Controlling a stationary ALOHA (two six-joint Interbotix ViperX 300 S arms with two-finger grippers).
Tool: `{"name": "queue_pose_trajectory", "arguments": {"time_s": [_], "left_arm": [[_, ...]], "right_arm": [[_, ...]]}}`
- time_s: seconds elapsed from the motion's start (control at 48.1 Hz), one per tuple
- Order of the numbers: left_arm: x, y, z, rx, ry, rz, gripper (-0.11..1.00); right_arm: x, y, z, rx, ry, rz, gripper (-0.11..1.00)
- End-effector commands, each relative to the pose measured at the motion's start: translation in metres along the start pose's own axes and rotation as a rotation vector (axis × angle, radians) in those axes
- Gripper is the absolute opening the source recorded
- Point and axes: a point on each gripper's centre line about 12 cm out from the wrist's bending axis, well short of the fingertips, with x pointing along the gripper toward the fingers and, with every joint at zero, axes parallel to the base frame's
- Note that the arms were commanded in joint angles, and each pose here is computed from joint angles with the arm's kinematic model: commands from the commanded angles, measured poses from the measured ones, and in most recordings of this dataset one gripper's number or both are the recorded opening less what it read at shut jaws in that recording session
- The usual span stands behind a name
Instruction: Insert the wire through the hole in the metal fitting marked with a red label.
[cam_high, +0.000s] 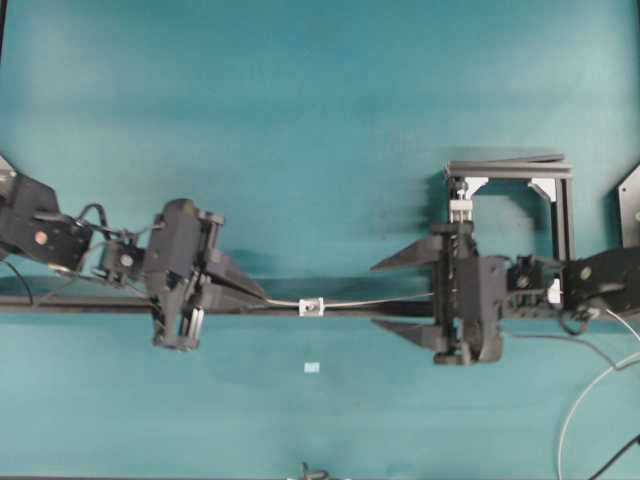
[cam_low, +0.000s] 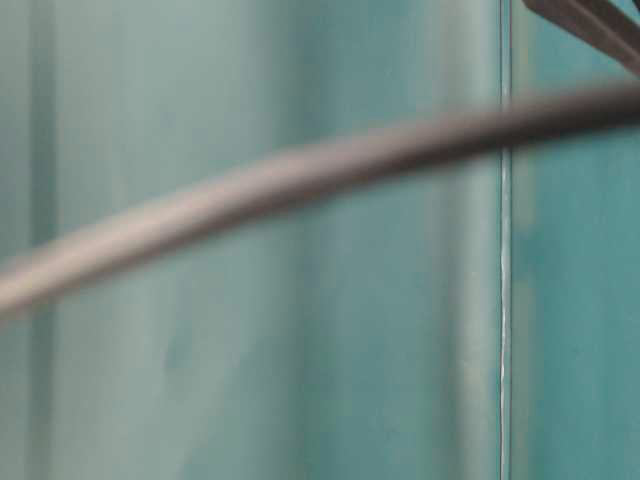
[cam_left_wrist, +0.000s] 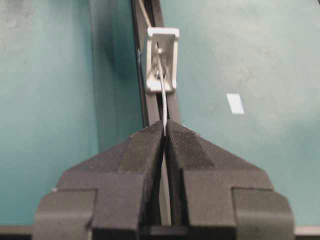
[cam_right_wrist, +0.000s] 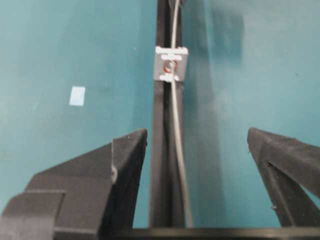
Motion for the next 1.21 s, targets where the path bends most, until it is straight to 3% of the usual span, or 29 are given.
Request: {"name": "queue_pose_trajectory", "arguments": {"time_s": [0.0,0.353,0.831,1.185], "left_arm": [[-0.01,-0.003,0.009,-0.001,-0.032,-0.012,-0.1],[-0.041,-0.009,0.002,0.005,-0.002,-0.035,-0.1],[-0.079,-0.01,-0.003,0.008,0.051,-0.044,-0.1],[-0.086,-0.009,-0.003,-0.022,0.046,-0.045,-0.1]], "right_arm": [[-0.009,-0.001,0.009,0.009,-0.035,0.009,0.89],[-0.028,-0.009,0.008,0.009,-0.034,0.012,0.89],[-0.03,-0.01,0.008,0.009,-0.036,0.013,0.89],[-0.03,-0.01,0.009,0.007,-0.039,0.012,0.89]]}}
